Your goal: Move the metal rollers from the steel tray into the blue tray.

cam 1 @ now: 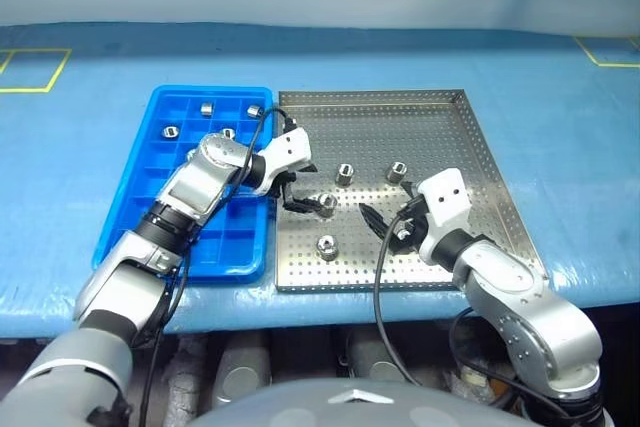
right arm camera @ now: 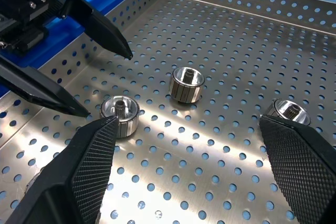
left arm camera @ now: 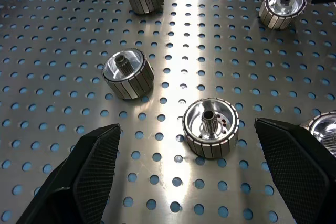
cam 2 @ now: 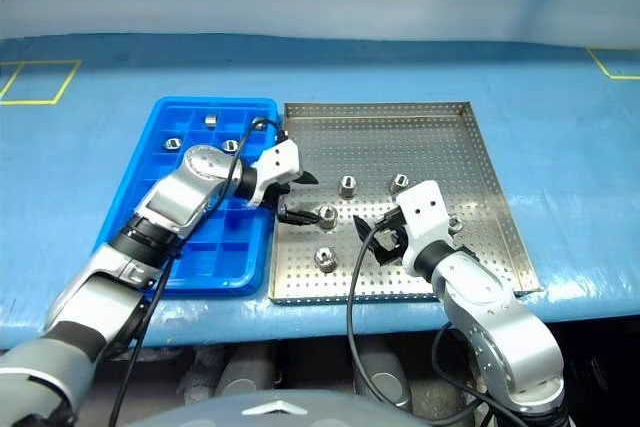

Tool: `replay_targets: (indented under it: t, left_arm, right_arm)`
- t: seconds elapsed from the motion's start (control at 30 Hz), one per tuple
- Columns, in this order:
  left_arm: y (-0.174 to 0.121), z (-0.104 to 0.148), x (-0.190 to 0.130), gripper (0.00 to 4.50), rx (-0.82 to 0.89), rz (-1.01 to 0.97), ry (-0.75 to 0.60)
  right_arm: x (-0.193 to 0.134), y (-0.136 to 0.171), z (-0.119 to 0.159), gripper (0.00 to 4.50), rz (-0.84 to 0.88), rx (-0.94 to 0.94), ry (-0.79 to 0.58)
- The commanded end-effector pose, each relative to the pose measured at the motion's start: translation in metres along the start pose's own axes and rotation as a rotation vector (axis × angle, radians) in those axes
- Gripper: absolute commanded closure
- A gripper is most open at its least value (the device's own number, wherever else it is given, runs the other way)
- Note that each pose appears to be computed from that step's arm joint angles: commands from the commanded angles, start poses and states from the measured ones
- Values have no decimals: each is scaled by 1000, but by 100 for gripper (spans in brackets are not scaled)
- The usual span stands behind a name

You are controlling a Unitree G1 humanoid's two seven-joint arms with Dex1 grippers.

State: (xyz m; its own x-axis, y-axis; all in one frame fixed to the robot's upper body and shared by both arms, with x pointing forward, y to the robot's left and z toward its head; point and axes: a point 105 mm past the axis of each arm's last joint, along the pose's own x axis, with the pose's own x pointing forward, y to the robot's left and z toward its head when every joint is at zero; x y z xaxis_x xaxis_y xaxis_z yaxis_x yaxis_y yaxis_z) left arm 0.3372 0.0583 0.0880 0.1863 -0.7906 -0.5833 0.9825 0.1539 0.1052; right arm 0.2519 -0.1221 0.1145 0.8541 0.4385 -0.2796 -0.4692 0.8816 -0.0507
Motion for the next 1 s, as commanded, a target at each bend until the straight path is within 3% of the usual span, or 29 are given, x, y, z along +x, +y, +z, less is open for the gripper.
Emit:
replay_targets:
  t: [0.03,0.83,0.93,1.0]
  left_arm:
    - [-12,11,4,1,62,-58,-15]
    - [-16,0,25,1,41,-33,28]
    - [-13,2,24,63,32,-14,20]
    - [-13,2,24,128,31,-12,20]
  right_arm:
    - [-2,1,13,0,1,-23,-53]
    - [-1,2,16,0,1,-28,-67]
    - [-1,2,16,0,2,-27,-66]
    - [-1,2,15,0,3,-27,-65]
